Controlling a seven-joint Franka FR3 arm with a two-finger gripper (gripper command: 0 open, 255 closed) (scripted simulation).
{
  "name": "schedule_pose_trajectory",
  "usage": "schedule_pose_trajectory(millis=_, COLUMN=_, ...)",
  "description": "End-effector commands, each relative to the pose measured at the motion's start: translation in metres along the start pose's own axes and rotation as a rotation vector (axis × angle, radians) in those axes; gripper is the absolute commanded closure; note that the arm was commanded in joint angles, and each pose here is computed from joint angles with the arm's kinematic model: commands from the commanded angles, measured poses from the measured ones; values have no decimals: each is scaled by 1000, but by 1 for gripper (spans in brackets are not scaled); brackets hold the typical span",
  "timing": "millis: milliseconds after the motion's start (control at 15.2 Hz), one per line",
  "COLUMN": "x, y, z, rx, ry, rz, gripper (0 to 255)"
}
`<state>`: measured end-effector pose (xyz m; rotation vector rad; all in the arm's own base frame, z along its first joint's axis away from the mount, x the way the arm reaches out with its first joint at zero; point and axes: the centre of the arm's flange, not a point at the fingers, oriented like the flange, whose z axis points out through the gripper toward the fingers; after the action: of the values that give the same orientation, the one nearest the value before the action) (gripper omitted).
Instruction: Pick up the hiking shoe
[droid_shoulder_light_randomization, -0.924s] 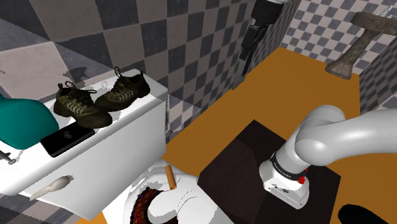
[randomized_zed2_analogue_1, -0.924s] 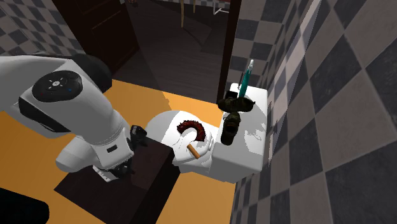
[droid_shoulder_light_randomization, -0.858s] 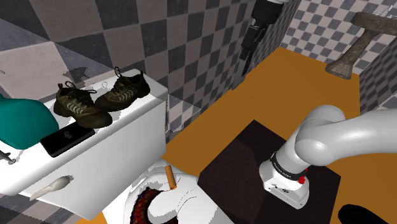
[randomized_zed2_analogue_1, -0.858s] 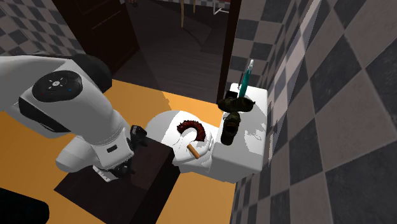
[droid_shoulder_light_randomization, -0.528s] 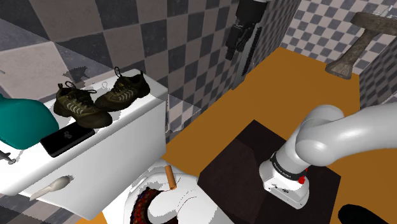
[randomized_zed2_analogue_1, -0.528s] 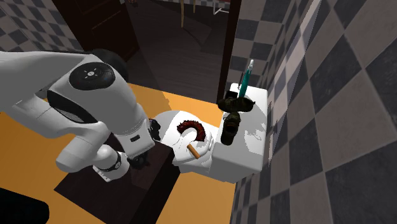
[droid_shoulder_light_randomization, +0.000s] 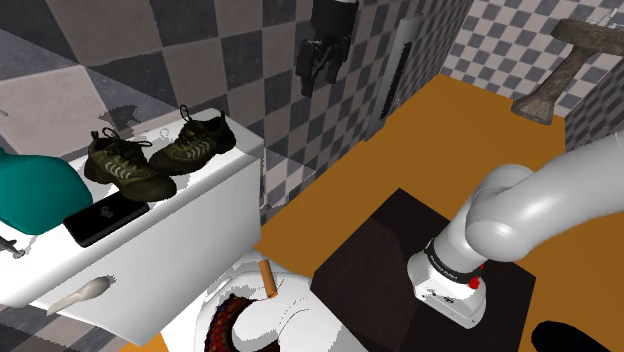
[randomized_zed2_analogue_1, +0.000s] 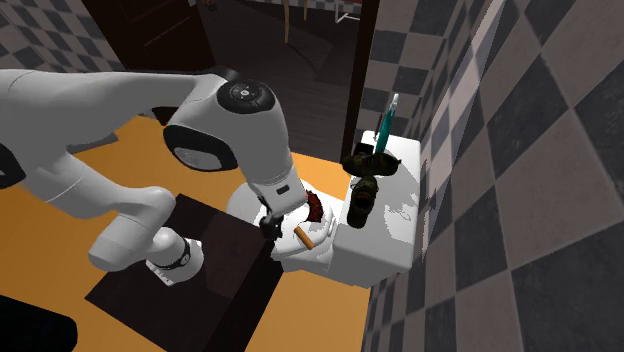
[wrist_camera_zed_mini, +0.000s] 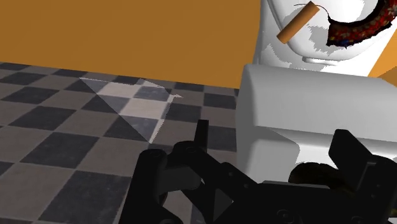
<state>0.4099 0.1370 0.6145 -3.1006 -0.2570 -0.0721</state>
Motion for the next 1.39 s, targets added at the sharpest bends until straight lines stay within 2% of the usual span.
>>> schedule_pose_trajectory(millis=0, x=20, y=-17, z=7, rx=0, ry=-5, rz=2, gripper=0)
schedule_pose_trajectory(millis=1188, x=196, y=-180, z=45, rx=-5, ry=-46, rz=16, gripper=0)
schedule_pose_trajectory(millis=1320, x=197, y=-181, z=51, rx=-5, ry=-46, rz=16, gripper=0)
